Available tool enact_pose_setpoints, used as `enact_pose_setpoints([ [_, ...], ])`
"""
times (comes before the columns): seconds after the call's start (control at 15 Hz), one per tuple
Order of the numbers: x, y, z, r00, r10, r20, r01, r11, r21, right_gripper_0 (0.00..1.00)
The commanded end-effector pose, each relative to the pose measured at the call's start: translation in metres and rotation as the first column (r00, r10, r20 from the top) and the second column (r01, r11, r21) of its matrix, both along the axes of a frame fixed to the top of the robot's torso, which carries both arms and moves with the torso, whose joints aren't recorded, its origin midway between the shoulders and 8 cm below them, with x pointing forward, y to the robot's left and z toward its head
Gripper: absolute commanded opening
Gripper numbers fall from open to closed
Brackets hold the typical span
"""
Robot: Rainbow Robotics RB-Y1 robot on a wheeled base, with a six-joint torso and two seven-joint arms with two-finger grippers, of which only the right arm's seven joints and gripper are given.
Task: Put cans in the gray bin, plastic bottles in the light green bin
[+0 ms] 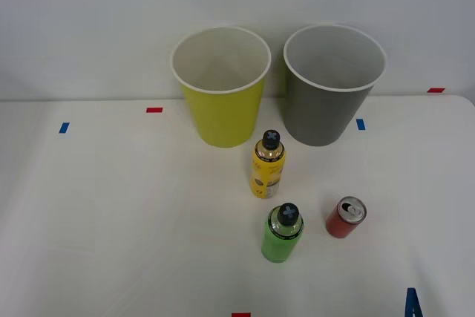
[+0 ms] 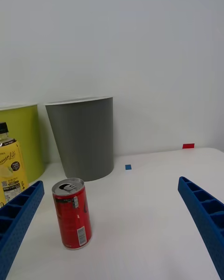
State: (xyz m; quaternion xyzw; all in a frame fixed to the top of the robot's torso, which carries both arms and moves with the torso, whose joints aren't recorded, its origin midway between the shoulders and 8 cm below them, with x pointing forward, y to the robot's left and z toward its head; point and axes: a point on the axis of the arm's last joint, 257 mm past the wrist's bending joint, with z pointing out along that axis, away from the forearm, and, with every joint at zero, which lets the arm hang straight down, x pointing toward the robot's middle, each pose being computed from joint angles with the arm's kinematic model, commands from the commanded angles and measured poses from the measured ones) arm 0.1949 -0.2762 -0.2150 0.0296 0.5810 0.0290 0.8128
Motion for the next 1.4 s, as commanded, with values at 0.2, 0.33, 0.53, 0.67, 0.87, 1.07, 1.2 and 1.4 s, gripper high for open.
enact_pose_setpoints([
  [0.2,0.0000,0.0000,0.0000,1.000,0.000,0.000,0.000,1.000,0.000,1.00],
  [0.33,0.0000,0.0000,0.0000,1.000,0.000,0.000,0.000,1.000,0.000,1.00],
  [0.53,0.0000,0.0000,0.0000,1.000,0.000,0.000,0.000,1.000,0.000,1.00],
  [0.67,0.0000,0.0000,0.0000,1.000,0.000,0.000,0.000,1.000,0.000,1.00],
  [0.87,0.0000,0.0000,0.0000,1.000,0.000,0.000,0.000,1.000,0.000,1.00],
  [1.07,0.0000,0.0000,0.0000,1.000,0.000,0.000,0.000,1.000,0.000,1.00],
  [1.2,0.0000,0.0000,0.0000,1.000,0.000,0.000,0.000,1.000,0.000,1.00],
  [1.4,0.0000,0.0000,0.0000,1.000,0.000,0.000,0.000,1.000,0.000,1.00],
])
